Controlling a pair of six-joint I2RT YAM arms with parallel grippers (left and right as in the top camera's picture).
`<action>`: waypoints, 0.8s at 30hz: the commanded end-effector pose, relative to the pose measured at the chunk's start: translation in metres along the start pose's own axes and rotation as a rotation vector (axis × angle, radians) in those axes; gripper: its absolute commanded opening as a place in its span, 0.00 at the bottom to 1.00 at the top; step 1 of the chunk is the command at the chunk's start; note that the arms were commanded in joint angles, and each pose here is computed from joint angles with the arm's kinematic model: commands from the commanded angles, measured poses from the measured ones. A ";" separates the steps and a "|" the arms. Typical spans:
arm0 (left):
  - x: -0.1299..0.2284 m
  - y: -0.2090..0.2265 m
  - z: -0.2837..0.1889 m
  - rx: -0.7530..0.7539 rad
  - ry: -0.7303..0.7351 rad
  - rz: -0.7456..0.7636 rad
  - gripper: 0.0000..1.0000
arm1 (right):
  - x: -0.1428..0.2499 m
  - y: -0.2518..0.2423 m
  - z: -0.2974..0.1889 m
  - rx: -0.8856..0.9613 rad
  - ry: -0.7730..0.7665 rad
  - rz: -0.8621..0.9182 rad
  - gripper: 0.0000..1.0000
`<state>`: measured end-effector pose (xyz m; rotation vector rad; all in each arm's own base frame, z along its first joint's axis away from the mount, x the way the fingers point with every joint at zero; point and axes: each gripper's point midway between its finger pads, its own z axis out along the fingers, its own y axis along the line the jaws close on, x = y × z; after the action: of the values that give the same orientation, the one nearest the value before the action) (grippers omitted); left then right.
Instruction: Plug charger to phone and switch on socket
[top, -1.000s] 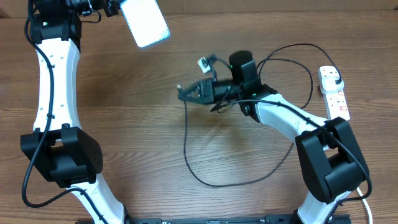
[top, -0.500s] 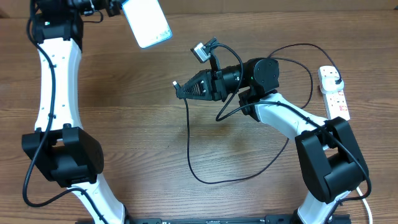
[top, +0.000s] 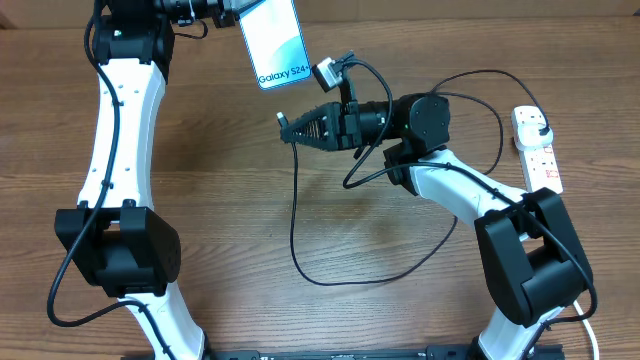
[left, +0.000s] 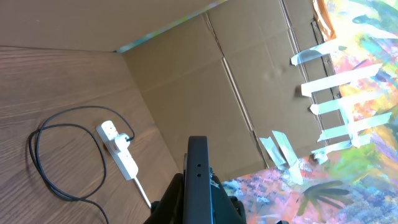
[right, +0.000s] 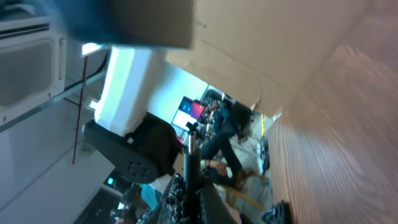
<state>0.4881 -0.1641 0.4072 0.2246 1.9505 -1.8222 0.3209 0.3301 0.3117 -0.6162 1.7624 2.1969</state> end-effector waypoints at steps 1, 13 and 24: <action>0.002 -0.014 -0.003 0.014 0.011 0.052 0.04 | -0.018 0.006 -0.008 -0.008 -0.082 -0.033 0.04; 0.007 -0.016 0.006 0.023 0.029 0.061 0.04 | -0.036 0.008 -0.021 -0.005 -0.173 -0.052 0.04; 0.013 -0.019 0.017 0.035 0.052 0.069 0.04 | -0.039 0.008 -0.022 -0.007 -0.192 -0.043 0.04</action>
<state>0.4837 -0.1777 0.4072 0.2656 1.9491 -1.8286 0.3500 0.3119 0.3264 -0.4611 1.6649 2.1589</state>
